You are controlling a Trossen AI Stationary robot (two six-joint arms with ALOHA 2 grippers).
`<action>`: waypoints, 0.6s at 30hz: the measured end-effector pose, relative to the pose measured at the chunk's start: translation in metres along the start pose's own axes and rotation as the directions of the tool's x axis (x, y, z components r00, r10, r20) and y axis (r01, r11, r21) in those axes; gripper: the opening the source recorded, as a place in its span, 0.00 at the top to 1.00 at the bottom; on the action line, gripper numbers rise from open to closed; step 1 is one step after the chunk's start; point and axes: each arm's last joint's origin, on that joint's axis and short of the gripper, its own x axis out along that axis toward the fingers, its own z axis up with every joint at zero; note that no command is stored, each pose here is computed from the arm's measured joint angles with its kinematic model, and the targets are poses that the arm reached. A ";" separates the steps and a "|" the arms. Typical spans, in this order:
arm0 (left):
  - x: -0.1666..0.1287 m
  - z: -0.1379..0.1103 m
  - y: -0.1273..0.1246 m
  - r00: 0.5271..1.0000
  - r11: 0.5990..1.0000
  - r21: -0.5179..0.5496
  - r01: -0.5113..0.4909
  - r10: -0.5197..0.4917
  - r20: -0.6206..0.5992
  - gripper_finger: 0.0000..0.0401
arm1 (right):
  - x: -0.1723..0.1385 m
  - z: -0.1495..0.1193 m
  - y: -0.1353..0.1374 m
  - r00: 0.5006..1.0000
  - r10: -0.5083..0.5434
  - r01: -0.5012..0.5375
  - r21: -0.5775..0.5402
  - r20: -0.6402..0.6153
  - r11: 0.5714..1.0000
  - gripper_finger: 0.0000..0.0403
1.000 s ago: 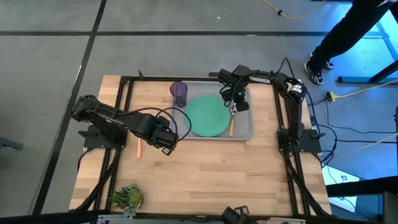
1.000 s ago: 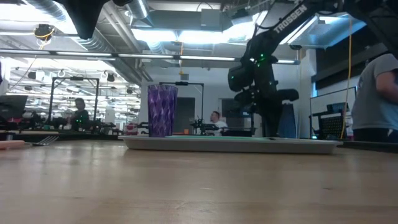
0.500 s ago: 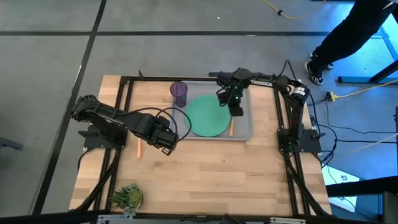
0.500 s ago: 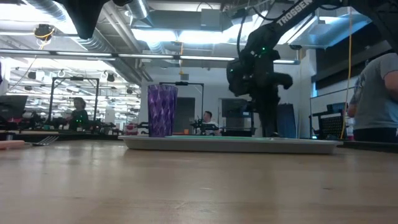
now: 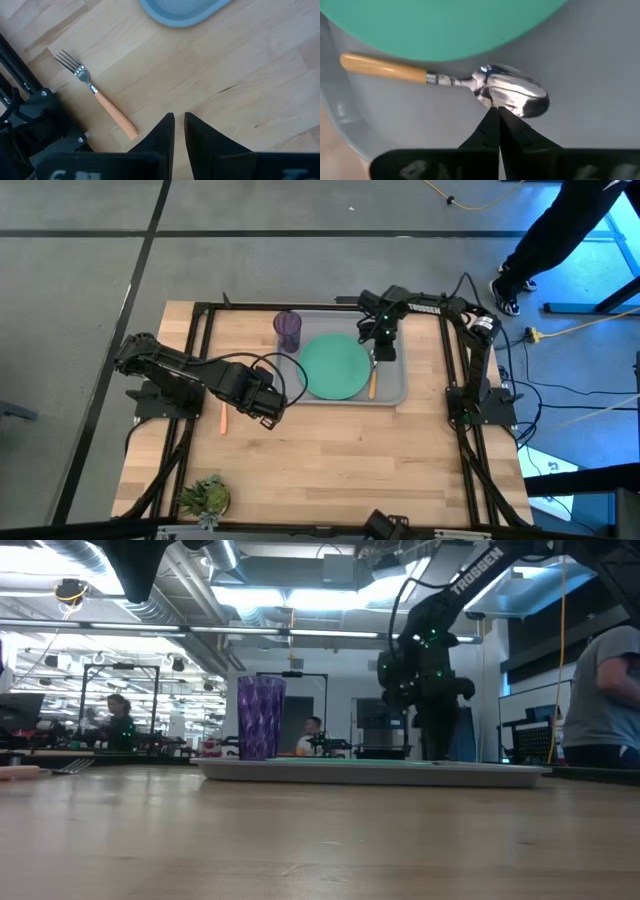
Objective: Pick and place plate/cup/fork/spoon on tray
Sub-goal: Put the yellow spoon on the gray tray to the right of the green plate
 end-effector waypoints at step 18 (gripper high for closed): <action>0.000 0.000 0.000 1.000 1.000 0.000 0.000 0.000 0.000 0.91 | 0.002 0.000 -0.013 0.996 -0.045 0.045 0.002 0.072 0.999 1.00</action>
